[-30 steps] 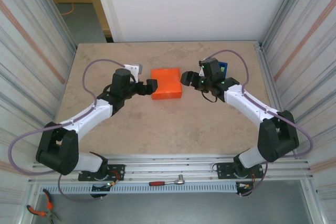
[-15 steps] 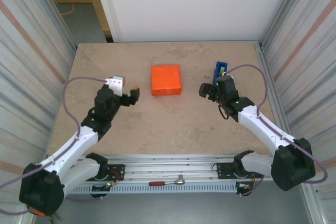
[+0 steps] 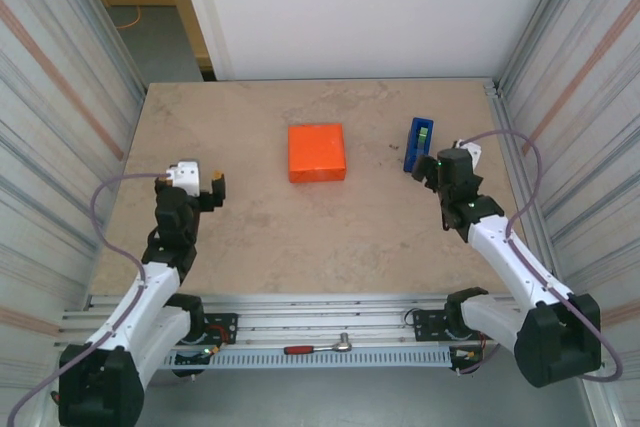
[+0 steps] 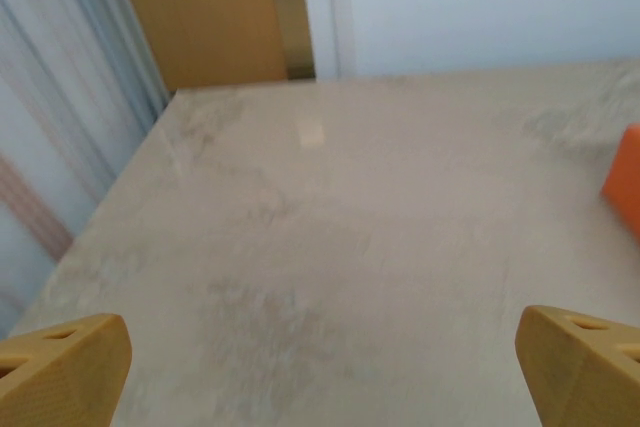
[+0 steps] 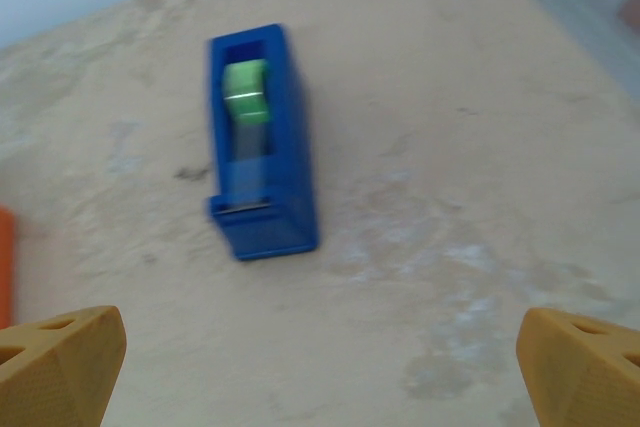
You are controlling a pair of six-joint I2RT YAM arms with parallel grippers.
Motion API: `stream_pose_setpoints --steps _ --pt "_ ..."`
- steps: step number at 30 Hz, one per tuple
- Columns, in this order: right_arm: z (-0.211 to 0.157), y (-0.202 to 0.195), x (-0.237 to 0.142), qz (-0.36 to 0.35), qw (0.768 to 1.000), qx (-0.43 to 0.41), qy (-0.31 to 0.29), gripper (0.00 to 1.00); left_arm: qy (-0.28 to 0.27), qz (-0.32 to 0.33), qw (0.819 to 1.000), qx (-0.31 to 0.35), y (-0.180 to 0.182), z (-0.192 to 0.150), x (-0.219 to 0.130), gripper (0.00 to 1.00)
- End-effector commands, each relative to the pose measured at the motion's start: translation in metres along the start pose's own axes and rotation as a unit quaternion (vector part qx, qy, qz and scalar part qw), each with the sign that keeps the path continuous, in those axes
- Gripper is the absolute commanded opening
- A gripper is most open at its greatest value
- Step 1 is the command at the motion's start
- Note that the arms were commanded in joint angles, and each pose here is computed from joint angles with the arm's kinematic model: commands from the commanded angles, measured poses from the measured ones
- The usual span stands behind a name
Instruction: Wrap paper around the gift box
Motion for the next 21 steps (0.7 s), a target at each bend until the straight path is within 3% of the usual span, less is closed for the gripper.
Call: stream_pose_setpoints --steps 1,5,8,13,17,21 --pt "0.000 -0.031 0.009 -0.082 0.996 0.007 -0.019 0.98 -0.015 0.004 1.000 0.009 0.006 0.000 0.006 0.99" --pt "-0.010 -0.053 0.026 -0.126 0.991 0.023 -0.032 0.99 0.002 -0.016 1.000 0.003 0.006 -0.005 0.021 0.99" --pt "-0.013 -0.057 0.040 -0.121 0.992 0.015 -0.040 0.98 0.019 -0.056 0.998 -0.009 -0.005 -0.010 0.038 0.99" --pt "-0.015 -0.043 0.062 -0.062 0.995 -0.049 -0.056 0.99 0.030 -0.096 0.995 0.002 -0.014 -0.036 0.065 0.99" --pt "-0.025 -0.033 0.079 -0.013 0.995 -0.075 -0.059 0.98 0.047 -0.168 0.984 0.033 -0.027 -0.055 0.075 0.99" --pt "-0.031 -0.032 0.093 0.003 0.996 -0.076 -0.054 0.98 0.082 -0.197 0.977 0.009 -0.023 -0.056 0.086 0.99"
Point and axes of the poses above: each hand's point on the last joint's axis, 136 mm out from that joint toward the fingers, its own x axis out along the fingers, its own y axis along the line the jaws close on, z = x × y, the point moved 7 cm from there along -x, back along the fingers, and after that the axes turned 15 degrees about -x, right-handed, at the moved point
